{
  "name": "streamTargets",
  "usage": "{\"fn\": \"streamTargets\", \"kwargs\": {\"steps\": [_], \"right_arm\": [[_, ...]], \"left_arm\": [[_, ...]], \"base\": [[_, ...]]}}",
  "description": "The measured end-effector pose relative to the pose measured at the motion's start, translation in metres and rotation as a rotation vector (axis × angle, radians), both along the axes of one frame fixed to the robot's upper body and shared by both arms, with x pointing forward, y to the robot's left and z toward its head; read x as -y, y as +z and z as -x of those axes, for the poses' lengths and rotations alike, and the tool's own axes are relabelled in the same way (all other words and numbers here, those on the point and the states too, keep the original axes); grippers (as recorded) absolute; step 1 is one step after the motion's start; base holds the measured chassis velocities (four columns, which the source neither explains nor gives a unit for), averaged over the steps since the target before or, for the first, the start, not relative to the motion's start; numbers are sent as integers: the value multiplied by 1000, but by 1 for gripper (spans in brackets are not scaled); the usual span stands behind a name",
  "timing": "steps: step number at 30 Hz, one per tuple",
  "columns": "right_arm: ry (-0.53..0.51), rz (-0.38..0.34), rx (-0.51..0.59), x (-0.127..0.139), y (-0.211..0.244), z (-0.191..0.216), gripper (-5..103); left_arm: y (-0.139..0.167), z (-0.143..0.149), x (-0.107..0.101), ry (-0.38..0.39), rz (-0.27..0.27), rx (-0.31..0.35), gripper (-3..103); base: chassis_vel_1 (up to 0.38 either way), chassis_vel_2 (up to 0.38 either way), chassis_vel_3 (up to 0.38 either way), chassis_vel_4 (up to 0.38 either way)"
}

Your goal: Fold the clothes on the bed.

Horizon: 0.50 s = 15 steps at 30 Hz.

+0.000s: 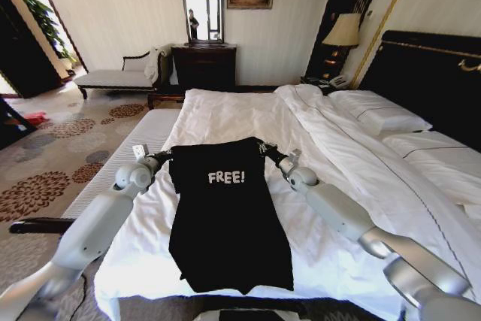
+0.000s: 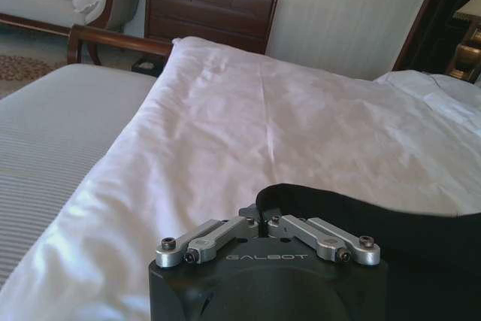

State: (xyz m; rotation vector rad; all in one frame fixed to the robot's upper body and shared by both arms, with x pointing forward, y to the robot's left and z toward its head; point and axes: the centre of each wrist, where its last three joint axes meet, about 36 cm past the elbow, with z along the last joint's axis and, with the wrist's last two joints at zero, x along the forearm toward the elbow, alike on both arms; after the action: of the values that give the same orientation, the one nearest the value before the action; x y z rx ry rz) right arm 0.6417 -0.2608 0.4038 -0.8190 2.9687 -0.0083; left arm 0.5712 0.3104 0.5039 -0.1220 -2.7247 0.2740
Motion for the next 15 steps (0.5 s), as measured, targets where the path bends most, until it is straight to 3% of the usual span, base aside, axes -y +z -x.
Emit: {"fn": "streamTargets", "kwargs": {"steps": [5, 8, 9, 10, 11, 12, 13, 15], "right_arm": [[-11, -11, 3, -41, -8, -25, 0], [-53, 5, 10, -48, -7, -30, 0], [-86, 11, 15, -50, -6, -32, -2], [-127, 7, 17, -51, -4, -33, 3], [-127, 7, 17, -51, -4, -33, 3], [-182, -6, 26, -50, 1, -35, 9], [-264, -13, 50, -44, 11, -38, 19], [-287, -9, 59, -38, 15, -40, 25]], "left_arm": [[-17, -21, 21, 33, 28, 5, 0], [-18, -27, 24, 52, 46, 14, -2], [-16, -30, 23, 64, 61, 20, 2], [-13, -33, 19, 81, 83, 31, 7], [-13, -33, 19, 81, 83, 31, 7], [-5, -38, 9, 114, 117, 38, 18], [8, -42, -17, 171, 164, 34, 29], [13, -43, -28, 186, 179, 25, 29]], "base": [[0, 0, 0, 0], [0, 0, 0, 0], [0, 0, 0, 0], [0, 0, 0, 0], [0, 0, 0, 0], [0, 0, 0, 0], [0, 0, 0, 0], [0, 0, 0, 0]]}}
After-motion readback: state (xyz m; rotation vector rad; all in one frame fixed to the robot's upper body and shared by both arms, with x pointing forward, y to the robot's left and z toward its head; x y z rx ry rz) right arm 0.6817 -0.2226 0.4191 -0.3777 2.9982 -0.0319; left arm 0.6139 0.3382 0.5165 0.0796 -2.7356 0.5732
